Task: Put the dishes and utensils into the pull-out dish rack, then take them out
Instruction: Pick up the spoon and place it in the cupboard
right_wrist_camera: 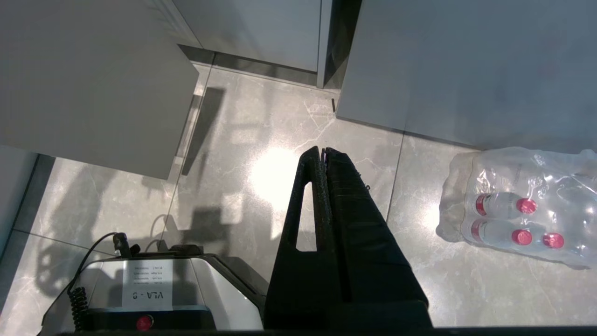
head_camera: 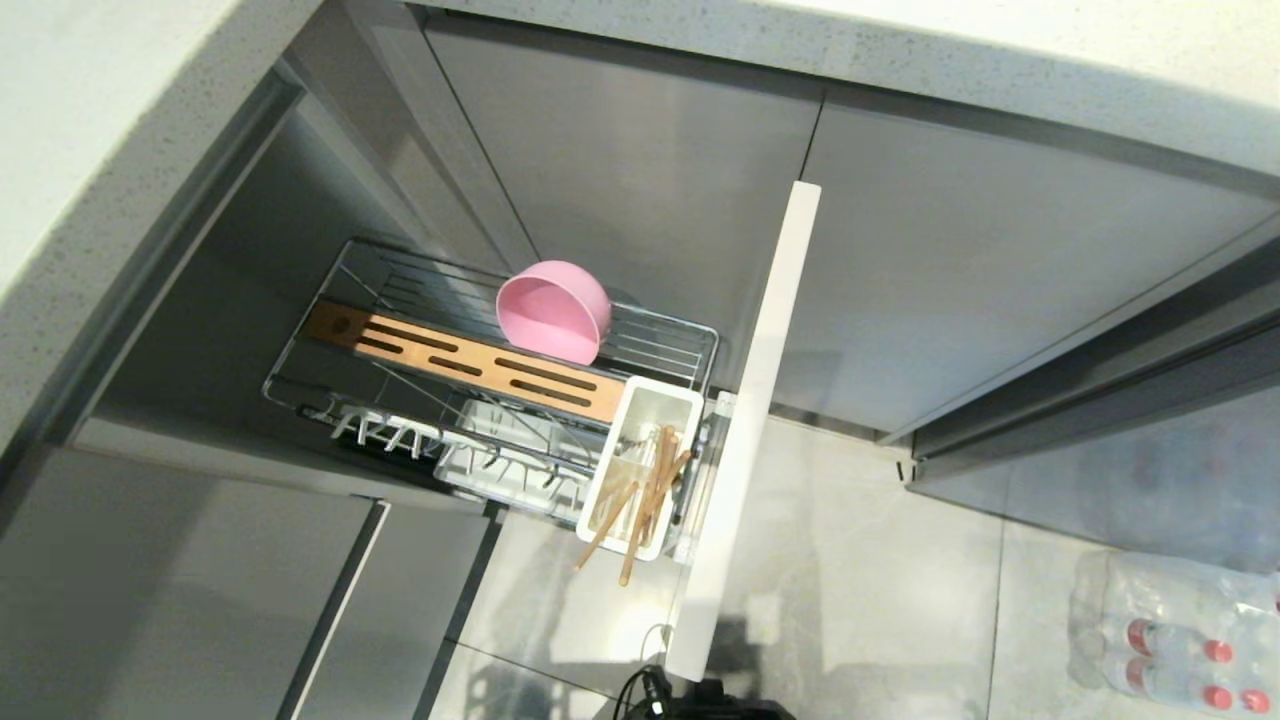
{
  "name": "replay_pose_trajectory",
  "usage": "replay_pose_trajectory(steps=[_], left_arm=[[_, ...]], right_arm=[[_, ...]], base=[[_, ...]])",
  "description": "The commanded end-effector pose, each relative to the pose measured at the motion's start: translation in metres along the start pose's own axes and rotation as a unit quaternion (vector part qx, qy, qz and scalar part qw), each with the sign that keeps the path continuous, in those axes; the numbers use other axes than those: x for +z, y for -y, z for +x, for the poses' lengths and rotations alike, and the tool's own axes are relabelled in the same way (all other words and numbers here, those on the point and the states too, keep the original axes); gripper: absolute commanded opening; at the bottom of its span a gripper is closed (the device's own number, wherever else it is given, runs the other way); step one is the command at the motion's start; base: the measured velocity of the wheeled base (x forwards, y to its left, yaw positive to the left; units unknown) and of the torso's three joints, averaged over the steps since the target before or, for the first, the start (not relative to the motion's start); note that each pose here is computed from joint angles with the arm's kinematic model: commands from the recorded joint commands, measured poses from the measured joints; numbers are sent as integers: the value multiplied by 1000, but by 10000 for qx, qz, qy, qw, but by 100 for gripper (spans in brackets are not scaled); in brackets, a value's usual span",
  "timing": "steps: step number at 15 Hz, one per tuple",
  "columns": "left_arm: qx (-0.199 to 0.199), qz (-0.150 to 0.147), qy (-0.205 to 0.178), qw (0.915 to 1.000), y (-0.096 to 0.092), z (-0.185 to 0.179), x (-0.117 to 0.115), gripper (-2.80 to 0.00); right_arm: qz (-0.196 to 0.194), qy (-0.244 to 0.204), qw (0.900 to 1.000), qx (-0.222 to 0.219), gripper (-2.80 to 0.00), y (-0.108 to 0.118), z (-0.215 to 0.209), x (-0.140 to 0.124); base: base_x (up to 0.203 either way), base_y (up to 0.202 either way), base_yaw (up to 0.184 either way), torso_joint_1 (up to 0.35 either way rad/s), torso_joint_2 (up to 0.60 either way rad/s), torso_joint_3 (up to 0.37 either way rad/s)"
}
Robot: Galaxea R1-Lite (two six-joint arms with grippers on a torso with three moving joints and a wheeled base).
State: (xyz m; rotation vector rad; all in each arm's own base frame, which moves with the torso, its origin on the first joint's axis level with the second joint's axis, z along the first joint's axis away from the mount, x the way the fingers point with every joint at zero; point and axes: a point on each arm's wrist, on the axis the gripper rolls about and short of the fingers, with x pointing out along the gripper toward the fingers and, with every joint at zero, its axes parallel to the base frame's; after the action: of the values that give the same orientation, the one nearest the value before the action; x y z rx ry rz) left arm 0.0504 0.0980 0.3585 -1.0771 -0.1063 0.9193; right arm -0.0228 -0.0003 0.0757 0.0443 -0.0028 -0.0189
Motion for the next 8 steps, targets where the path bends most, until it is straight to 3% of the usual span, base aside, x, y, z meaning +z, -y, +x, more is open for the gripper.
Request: replay_pose_trajectory(steps=[1, 8], left_arm=[[77, -57, -99, 9999, -2, 10, 2, 0], [47, 132, -355, 9993, -1, 19, -1, 0]], right_arm=[[1, 4, 10000, 0, -280, 0, 0, 0], [1, 0, 10000, -4, -280, 0, 0, 0]], base=[[0, 0, 0, 0, 0, 0], [0, 0, 0, 0, 0, 0]])
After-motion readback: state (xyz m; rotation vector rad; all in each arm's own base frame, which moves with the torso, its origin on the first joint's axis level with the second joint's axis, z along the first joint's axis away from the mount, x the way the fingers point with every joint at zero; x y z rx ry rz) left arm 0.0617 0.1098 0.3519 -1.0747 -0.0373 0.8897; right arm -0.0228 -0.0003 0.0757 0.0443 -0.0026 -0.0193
